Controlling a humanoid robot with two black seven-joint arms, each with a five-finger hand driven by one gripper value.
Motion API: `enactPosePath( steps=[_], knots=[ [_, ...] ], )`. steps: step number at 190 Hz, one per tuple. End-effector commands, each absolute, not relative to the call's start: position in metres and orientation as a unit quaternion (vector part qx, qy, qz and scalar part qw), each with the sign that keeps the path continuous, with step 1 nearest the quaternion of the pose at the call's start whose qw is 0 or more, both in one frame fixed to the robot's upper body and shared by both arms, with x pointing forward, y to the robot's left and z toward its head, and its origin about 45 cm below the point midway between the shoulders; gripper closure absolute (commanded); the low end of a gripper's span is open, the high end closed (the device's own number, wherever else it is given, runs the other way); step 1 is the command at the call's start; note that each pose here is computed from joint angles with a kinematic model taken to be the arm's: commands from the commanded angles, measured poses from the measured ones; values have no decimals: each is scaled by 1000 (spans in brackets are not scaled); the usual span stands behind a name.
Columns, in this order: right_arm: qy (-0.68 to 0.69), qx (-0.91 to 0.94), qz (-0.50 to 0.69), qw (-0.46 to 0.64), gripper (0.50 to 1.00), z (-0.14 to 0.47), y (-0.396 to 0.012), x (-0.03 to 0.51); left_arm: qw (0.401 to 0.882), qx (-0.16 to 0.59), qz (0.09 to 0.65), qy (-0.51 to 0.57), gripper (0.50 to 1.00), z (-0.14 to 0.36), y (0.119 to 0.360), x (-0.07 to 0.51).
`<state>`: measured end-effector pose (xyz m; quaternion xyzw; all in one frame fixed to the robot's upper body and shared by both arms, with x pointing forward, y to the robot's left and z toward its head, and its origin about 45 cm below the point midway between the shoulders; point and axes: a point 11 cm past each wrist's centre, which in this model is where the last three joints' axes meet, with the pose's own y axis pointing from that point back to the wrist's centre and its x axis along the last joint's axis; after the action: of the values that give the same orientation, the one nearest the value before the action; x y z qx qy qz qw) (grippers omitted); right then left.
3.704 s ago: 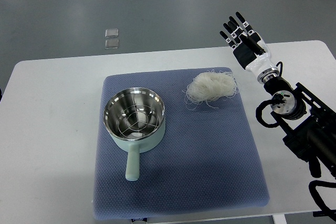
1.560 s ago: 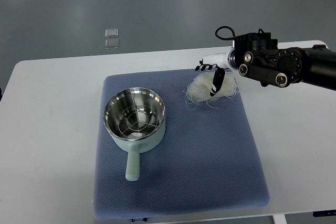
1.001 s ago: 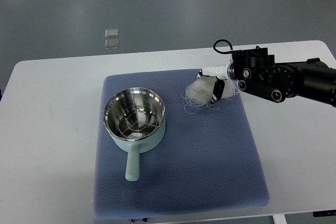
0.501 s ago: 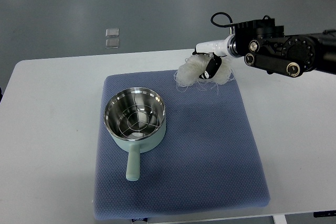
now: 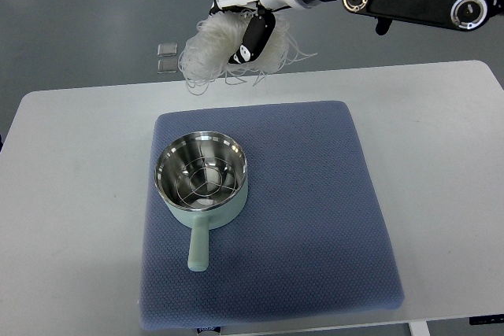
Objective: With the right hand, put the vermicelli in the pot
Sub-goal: 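Lift the vermicelli with the right hand and carry it over the steel pot, then lower the vermicelli into the pot and open the right hand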
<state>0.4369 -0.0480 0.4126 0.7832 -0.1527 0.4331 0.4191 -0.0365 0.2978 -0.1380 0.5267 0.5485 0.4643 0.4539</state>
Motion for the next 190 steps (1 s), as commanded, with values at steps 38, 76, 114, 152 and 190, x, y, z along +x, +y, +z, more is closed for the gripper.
enactPosePath(
  steps=[38,76,114,152,190],
  knots=[
    [-89,795,435,412,1000,368,10,411,453,527,464,549,500,-138,298,-37],
    [-70,809,413,412,1000,333,24,402,453,526,466,549,500,-138,298,-36],
    [-84,816,392,417,1000,308,16,407,453,527,465,548,500,-138,299,-37],
    [-96,820,368,428,1000,285,3,413,453,527,465,548,500,-138,298,-37],
    [-91,826,354,430,1000,268,-1,409,453,527,465,548,500,-138,298,-37]
  ],
)
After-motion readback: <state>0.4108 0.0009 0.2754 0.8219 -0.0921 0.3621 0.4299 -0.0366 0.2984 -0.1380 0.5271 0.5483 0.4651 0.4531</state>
